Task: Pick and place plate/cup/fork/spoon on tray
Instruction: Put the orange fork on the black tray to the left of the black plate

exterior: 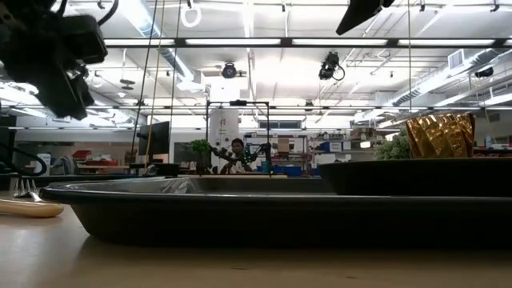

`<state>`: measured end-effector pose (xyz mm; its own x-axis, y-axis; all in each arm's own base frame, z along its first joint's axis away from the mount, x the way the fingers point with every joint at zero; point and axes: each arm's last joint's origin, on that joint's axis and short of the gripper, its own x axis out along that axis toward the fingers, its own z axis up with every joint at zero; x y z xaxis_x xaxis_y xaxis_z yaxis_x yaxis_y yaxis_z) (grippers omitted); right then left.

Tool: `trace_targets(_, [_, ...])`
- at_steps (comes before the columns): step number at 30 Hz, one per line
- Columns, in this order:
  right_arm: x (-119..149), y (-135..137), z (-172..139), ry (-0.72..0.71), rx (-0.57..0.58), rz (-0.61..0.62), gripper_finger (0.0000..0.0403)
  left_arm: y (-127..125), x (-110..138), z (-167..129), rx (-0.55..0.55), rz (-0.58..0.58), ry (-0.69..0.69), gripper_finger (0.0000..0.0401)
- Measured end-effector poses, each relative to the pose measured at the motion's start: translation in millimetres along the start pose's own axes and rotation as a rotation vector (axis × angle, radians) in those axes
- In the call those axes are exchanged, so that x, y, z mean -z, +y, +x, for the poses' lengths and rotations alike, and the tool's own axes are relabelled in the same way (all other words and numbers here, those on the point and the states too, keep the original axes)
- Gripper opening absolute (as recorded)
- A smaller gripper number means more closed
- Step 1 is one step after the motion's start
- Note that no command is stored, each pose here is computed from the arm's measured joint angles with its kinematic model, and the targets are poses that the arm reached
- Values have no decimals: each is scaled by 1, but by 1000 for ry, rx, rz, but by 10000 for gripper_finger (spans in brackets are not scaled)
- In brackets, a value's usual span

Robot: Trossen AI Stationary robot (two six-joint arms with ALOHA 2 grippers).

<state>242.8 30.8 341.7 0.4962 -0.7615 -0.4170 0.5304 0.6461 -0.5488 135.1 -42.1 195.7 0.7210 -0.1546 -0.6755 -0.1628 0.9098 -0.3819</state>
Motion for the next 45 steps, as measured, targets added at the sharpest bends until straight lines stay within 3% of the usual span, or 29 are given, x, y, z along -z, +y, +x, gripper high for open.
trace_targets(6, [1,0,0,5,-5,5,10,-20,-5,13,-86,192,134,141])
trace_targets(13, [2,0,0,14,-4,-8,11,-33,6,41,-178,303,357,142])
trace_targets(19, [2,0,0,14,-4,-7,11,-49,11,62,-217,521,497,142])
trace_targets(29, [2,0,0,11,-4,-2,11,-48,21,87,-270,742,649,142])
trace_targets(37, [1,0,0,9,-5,2,11,-45,22,92,-283,742,686,134])
trace_targets(45, [1,1,0,7,-15,8,11,-43,21,92,-231,742,717,69])
